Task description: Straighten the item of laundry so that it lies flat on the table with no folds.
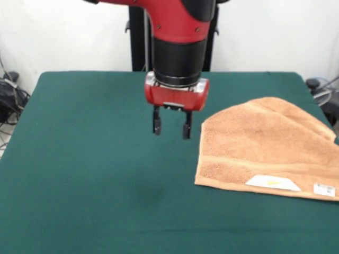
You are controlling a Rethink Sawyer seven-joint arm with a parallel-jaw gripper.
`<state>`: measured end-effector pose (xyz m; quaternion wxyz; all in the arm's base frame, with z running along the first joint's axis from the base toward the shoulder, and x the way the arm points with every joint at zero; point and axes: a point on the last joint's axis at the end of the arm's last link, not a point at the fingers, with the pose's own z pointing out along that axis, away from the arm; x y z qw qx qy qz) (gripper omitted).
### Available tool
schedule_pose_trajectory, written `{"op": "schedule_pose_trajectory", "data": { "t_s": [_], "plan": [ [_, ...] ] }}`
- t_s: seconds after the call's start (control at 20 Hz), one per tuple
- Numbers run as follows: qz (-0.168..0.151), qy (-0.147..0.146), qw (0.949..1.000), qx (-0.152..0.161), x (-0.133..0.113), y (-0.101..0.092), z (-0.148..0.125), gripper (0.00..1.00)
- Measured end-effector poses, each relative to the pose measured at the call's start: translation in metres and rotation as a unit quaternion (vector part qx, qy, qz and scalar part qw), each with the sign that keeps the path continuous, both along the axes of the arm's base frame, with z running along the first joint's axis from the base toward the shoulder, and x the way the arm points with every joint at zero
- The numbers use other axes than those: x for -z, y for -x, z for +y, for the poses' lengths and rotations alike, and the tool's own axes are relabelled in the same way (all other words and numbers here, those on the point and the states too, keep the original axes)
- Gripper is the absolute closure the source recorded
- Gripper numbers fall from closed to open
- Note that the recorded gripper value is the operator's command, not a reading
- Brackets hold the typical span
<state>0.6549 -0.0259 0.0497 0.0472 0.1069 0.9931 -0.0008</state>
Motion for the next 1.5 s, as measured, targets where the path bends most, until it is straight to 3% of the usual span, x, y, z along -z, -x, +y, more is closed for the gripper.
{"op": "schedule_pose_trajectory", "data": {
  "t_s": [0.3,0.75,1.05,1.5],
  "plan": [
    [0.004,0.007,0.9999,-0.011,0.006,0.005,-0.004,0.00],
    [-0.010,0.011,0.9993,-0.035,0.000,0.001,0.023,0.00],
    [-0.013,0.012,0.9992,-0.037,-0.002,0.000,0.026,0.00],
    [0.009,0.003,0.9993,-0.037,0.030,0.015,0.029,0.00]
  ]
}}
